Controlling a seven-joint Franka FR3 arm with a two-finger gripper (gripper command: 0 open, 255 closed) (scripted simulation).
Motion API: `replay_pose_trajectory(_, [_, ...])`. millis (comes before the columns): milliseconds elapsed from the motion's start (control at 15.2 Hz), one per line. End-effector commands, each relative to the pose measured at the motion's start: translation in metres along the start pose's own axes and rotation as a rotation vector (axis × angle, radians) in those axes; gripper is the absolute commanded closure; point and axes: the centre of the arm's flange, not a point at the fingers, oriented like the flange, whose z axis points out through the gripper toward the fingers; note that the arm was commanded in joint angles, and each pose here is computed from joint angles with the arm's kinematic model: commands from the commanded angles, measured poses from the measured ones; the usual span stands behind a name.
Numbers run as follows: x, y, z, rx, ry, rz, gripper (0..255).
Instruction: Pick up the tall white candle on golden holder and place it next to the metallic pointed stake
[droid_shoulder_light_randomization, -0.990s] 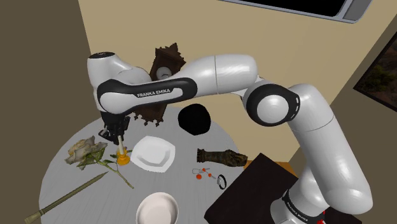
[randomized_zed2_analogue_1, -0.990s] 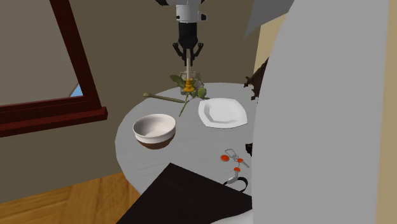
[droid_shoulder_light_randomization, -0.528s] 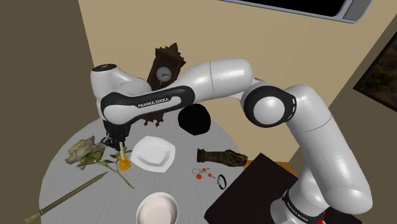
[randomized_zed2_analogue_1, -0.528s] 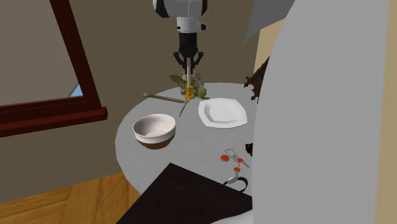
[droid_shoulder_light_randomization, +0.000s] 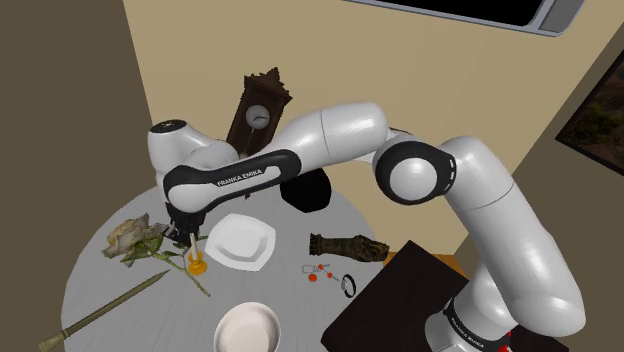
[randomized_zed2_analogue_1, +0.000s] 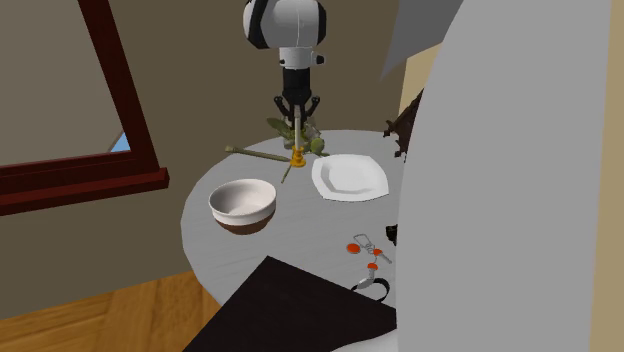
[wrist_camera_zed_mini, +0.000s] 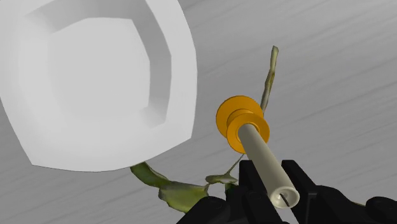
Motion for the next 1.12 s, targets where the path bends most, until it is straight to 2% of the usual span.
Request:
replay_pose_trajectory(0, [-0.001,-0.001,0.011,0.0,0.001,0.0,255])
replay_pose_trajectory(264, [-0.001,0.0,0.031,0.0,0.001,0.0,255])
replay_pose_trajectory(792, [-0.001,0.0,0.031,0.0,0.001,0.0,255])
replay_pose_trajectory(858, [0.0,0.0,0.032,0.0,0.001,0.0,0])
replay_pose_trajectory(1056, [0.0,0.001,0.034,0.0,0.001,0.0,0])
